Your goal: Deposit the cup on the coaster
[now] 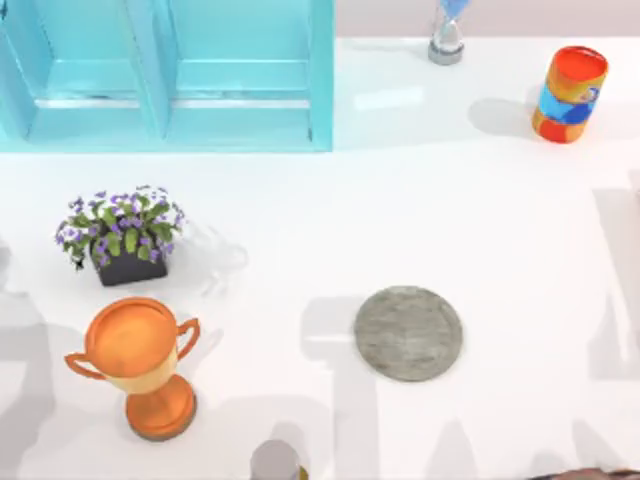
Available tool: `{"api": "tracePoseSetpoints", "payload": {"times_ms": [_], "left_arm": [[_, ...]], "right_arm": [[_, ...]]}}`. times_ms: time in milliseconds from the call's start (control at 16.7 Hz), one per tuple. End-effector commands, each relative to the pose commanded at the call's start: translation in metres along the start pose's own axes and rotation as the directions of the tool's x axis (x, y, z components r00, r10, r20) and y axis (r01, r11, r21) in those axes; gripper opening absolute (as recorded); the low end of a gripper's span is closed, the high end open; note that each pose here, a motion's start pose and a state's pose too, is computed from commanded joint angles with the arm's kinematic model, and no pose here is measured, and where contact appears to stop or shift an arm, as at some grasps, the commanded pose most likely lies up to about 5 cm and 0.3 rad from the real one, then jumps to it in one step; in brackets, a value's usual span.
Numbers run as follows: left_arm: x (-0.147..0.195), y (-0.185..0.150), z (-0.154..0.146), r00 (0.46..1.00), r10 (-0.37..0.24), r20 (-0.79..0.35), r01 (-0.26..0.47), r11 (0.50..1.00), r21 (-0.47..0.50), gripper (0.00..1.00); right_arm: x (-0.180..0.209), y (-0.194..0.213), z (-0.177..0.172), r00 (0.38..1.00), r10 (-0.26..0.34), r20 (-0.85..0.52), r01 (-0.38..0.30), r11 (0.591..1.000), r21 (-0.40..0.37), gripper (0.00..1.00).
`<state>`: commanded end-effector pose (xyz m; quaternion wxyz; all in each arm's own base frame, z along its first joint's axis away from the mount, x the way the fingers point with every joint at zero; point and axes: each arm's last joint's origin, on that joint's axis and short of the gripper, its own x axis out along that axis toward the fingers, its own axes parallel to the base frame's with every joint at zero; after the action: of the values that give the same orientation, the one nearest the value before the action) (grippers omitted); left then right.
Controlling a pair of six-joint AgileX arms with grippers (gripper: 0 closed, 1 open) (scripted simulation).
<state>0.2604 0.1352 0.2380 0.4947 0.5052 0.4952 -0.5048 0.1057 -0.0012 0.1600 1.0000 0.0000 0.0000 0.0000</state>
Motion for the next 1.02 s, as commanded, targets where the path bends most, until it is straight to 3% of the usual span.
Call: {"api": "tracePoseSetpoints", "payload": {"times_ms": [300,780,1020], "left_arm": [[0.005,0.000,0.001,1.000,-0.002,0.001,0.002,1.000,0.000,1.00],[0.089,0.003,-0.001,1.000,0.008,-0.005,-0.008,1.000,-0.001,1.00],[0.100,0.000,0.000,1.000,0.000,0.000,0.000,1.000,0.000,1.00]], "right_arm": [[0.000,0.000,0.000,1.000,0.000,0.000,0.000,1.000,0.000,1.00],[0.000,0.000,0.000,1.000,0.000,0.000,0.000,1.000,0.000,1.00],[0.000,0.000,0.000,1.000,0.000,0.000,0.000,1.000,0.000,1.00]]}}
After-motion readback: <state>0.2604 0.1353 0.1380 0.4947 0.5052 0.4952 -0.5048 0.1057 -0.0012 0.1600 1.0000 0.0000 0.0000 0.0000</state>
